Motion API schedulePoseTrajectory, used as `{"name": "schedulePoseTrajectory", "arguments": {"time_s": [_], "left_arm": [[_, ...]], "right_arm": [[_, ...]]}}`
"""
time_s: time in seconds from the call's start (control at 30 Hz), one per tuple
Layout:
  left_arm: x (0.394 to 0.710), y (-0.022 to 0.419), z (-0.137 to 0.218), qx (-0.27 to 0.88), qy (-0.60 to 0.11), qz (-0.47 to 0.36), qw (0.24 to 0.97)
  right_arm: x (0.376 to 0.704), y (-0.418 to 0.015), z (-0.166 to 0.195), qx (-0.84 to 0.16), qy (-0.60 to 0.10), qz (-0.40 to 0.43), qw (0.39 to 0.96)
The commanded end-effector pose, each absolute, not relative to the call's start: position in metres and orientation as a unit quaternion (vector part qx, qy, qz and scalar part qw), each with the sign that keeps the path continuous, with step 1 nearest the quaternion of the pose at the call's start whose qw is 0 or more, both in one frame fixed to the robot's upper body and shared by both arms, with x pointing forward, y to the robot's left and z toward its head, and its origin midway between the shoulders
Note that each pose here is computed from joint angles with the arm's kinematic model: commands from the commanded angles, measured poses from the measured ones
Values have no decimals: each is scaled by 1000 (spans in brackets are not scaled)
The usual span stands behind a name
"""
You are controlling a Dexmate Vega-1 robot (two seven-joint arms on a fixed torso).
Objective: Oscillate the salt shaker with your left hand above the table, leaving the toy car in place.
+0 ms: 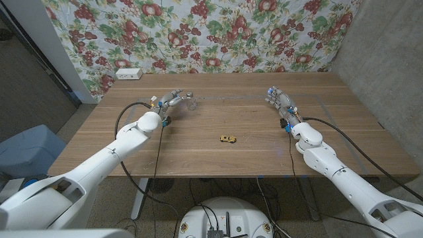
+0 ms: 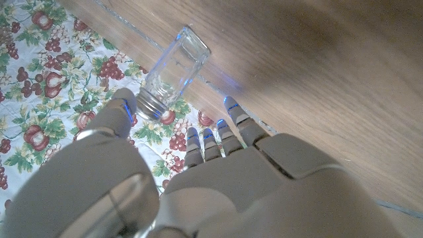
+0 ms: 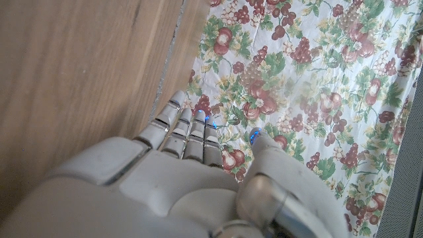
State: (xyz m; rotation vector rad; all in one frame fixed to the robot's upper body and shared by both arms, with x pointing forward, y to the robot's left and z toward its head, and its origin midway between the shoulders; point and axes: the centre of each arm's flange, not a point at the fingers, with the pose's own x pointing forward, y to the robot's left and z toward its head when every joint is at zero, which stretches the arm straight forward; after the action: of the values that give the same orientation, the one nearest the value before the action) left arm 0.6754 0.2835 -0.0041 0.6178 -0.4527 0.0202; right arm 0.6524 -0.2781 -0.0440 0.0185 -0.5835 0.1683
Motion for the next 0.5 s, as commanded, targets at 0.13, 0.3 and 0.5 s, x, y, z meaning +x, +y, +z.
{"name": "schedulePoseTrajectory", "arguments": {"time_s": [0.13,0.3,0.5], "left_arm": [[685,278,-1,314,-218,-6,924],[686,276,-2,319,-216,-8,923],[688,274,-3,322,-212,-9,923]], "right_arm": [[652,-278,-48,12,-287,77,955],[651,-279,-49,12,-287,75,955],[651,-279,-49,16,-286,75,955]]}}
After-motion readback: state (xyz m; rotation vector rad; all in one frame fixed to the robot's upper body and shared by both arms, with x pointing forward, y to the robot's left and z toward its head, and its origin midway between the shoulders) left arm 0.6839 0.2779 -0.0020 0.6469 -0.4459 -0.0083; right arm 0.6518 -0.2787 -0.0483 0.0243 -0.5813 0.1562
